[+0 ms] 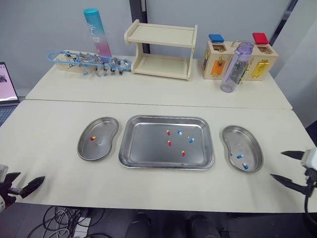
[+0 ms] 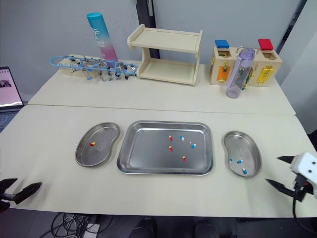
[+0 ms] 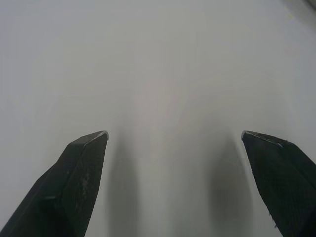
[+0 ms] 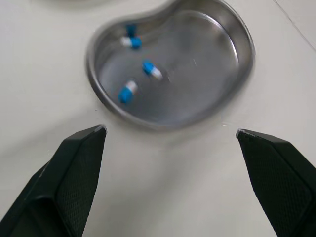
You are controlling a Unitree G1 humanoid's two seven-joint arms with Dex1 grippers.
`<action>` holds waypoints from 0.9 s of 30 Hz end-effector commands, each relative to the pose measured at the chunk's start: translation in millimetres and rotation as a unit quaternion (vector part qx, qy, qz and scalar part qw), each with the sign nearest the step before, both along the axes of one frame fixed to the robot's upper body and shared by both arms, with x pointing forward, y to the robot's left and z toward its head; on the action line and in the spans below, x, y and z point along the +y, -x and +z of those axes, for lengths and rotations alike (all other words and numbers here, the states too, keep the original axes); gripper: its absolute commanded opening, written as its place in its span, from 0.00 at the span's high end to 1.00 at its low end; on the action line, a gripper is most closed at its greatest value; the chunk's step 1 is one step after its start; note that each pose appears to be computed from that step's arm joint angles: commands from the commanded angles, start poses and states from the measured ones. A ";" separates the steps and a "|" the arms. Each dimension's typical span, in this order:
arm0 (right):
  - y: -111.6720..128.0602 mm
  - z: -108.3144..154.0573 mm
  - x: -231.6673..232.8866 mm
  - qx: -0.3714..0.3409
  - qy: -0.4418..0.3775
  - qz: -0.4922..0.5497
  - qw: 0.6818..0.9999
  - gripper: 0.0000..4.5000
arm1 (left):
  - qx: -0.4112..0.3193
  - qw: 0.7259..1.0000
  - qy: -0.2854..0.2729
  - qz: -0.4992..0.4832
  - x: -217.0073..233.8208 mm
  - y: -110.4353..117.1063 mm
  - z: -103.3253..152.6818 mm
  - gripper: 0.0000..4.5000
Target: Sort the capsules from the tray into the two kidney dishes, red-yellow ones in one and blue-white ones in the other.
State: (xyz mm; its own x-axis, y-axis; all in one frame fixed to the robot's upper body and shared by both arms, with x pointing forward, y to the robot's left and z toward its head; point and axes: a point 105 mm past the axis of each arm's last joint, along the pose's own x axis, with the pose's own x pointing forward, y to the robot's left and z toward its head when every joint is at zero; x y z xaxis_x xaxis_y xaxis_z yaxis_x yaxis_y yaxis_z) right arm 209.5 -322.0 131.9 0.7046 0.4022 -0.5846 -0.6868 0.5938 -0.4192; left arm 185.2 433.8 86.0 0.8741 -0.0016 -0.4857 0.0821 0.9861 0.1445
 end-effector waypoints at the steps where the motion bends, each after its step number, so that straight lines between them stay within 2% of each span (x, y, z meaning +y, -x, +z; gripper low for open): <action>1: 2.9 4.7 -13.4 0.010 0.010 -0.008 1.000 0.00 | -0.013 1.000 -0.012 0.003 3.8 7.2 5.3 0.00; 11: 3.2 4.6 -34.3 0.023 0.042 -0.011 0.999 0.00 | -0.011 1.000 -0.005 0.012 3.2 13.9 0.6 0.00; 19: 1.2 7.4 -27.2 0.024 0.036 0.010 0.999 0.00 | -0.006 1.000 0.003 0.008 0.5 13.6 -4.9 0.00; 27: 5.9 13.0 -14.2 0.026 0.040 0.043 0.998 0.00 | -0.019 1.000 0.008 -0.006 -4.9 3.2 -4.8 0.00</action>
